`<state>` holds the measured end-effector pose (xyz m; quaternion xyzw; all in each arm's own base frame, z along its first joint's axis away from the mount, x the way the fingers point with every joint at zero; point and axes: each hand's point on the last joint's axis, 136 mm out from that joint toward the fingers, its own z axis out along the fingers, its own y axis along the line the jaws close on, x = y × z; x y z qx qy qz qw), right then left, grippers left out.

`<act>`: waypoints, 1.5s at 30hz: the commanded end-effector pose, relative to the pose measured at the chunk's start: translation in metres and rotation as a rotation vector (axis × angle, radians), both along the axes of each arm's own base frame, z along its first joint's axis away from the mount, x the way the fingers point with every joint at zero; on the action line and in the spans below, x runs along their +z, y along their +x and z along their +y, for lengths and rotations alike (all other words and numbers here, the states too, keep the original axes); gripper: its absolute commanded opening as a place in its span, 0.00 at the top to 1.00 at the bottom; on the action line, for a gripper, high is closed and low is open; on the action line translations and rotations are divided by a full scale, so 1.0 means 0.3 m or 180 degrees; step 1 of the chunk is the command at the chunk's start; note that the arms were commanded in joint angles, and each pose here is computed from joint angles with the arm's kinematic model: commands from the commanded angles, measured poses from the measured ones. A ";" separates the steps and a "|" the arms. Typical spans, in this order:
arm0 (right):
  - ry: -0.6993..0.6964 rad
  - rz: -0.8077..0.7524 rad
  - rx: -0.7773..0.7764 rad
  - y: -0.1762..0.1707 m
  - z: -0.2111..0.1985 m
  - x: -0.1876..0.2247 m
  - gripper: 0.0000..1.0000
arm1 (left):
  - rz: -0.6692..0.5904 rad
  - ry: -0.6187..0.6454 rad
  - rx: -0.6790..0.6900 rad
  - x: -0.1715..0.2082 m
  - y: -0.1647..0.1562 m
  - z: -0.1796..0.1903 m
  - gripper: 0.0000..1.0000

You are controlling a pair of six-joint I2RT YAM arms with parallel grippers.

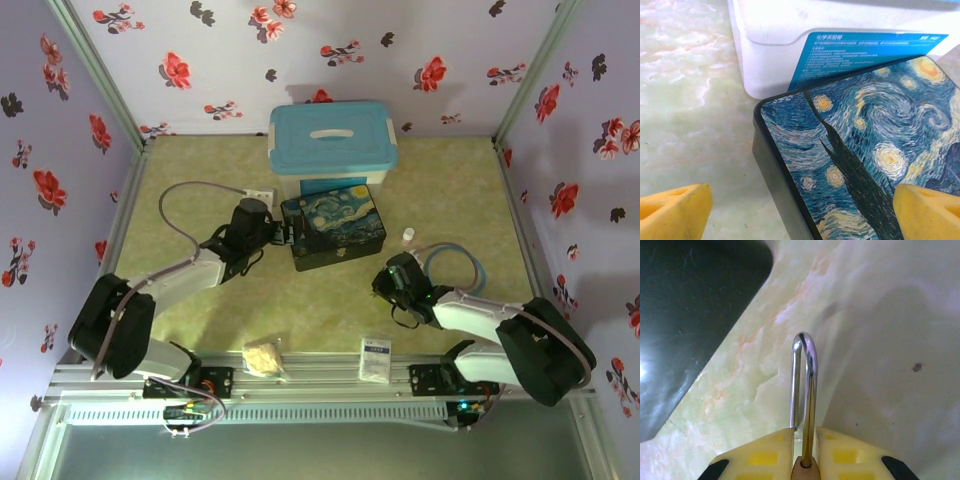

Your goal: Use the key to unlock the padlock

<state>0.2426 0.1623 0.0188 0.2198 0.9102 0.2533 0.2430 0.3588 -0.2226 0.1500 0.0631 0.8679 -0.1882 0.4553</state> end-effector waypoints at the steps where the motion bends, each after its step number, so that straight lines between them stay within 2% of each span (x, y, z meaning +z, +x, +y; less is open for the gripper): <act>1: -0.0191 0.0065 0.0331 -0.026 -0.008 -0.012 0.90 | -0.0048 -0.0017 0.0037 0.040 -0.004 0.019 0.07; 6: 0.0340 -0.0192 0.0828 0.028 0.127 0.121 0.89 | -0.0012 -0.0061 0.0042 0.033 -0.018 0.022 0.08; 13: 0.0243 0.0303 0.1006 0.006 0.107 0.027 0.91 | 0.0107 -0.0069 0.0004 -0.015 -0.040 0.012 0.08; 21: 0.0152 0.0403 0.0922 -0.005 0.051 -0.013 0.91 | 0.0155 -0.0042 0.0001 -0.033 -0.051 0.016 0.08; 23: 0.0027 0.0495 0.0951 -0.012 0.034 -0.029 0.88 | 0.0165 -0.0037 -0.0006 -0.036 -0.054 0.013 0.08; 25: -0.0193 0.0619 0.0997 -0.025 0.005 -0.047 0.80 | 0.0184 -0.0019 -0.0028 -0.041 -0.060 0.006 0.07; 30: -0.0679 0.0831 0.1064 -0.038 -0.063 -0.071 0.76 | 0.0192 0.0188 -0.0051 -0.043 -0.093 -0.006 0.04; 33: -0.0723 0.0866 0.1090 -0.033 -0.063 -0.070 0.71 | 0.0159 0.0411 -0.0083 -0.046 -0.140 -0.015 0.02; 36: -0.0802 0.0877 0.1086 -0.025 -0.072 -0.069 0.74 | 0.0155 0.0582 -0.0098 -0.074 -0.197 -0.024 0.01; 39: -0.0858 0.0840 0.1058 -0.015 -0.075 -0.056 0.68 | 0.0157 0.0759 -0.0031 -0.120 -0.250 -0.020 0.00; 45: -0.0899 0.0614 0.0968 0.029 -0.071 0.004 0.60 | 0.0231 0.0730 0.0117 -0.219 -0.284 -0.026 0.00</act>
